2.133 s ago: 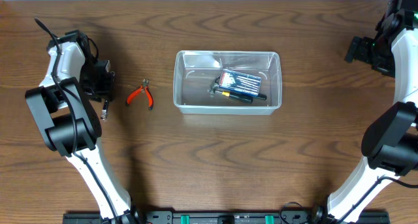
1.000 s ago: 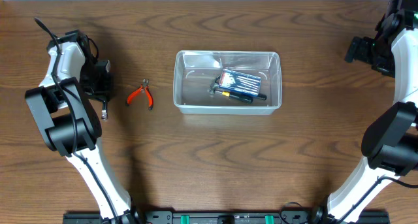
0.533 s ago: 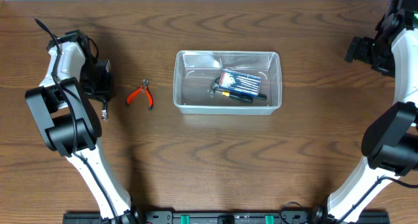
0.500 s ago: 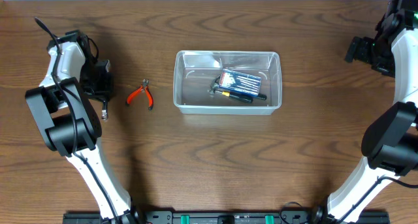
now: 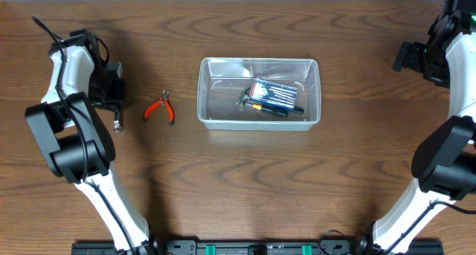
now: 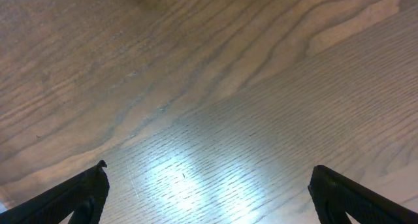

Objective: Pack container

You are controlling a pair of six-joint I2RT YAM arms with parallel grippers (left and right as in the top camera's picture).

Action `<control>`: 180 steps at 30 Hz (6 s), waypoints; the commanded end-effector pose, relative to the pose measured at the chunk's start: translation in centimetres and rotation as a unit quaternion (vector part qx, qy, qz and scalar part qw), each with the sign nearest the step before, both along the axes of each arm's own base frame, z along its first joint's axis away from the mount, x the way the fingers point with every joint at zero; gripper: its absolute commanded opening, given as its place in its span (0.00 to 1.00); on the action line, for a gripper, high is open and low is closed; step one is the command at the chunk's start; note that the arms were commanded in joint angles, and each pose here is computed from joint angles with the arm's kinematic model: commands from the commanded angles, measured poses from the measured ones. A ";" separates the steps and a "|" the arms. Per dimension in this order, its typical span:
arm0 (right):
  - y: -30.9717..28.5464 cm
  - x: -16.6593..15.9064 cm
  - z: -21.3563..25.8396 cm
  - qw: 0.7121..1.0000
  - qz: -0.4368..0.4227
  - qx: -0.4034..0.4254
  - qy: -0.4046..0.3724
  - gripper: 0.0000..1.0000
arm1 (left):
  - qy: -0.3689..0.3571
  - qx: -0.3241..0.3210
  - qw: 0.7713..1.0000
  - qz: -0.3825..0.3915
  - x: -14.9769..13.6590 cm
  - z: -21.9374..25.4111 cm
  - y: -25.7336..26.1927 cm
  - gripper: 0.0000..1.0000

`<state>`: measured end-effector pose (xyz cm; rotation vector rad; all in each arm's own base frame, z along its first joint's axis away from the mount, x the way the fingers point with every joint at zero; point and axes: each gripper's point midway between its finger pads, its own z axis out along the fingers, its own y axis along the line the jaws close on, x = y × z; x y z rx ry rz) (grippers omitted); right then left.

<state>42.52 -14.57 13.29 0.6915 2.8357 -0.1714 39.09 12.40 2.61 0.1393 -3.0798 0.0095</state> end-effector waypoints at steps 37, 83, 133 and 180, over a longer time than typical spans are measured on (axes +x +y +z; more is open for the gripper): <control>-0.2 -0.1 -0.2 1.000 -0.009 0.000 0.001 0.99 | -0.378 -0.135 0.862 -0.310 1.0 26.0 -29.7 0.06; -0.2 -0.1 -0.2 1.000 -0.009 0.000 0.001 0.99 | -0.105 -0.147 0.881 -0.438 -1.1 4.6 -36.0 0.06; -0.2 -0.1 -0.2 1.000 -0.009 0.000 0.001 0.99 | -0.262 -0.087 0.924 -0.263 4.8 17.3 -25.8 0.70; -0.2 -0.1 -0.2 1.000 -0.009 0.000 0.001 0.99 | -0.032 -0.011 0.991 0.129 1.2 7.1 -15.5 0.98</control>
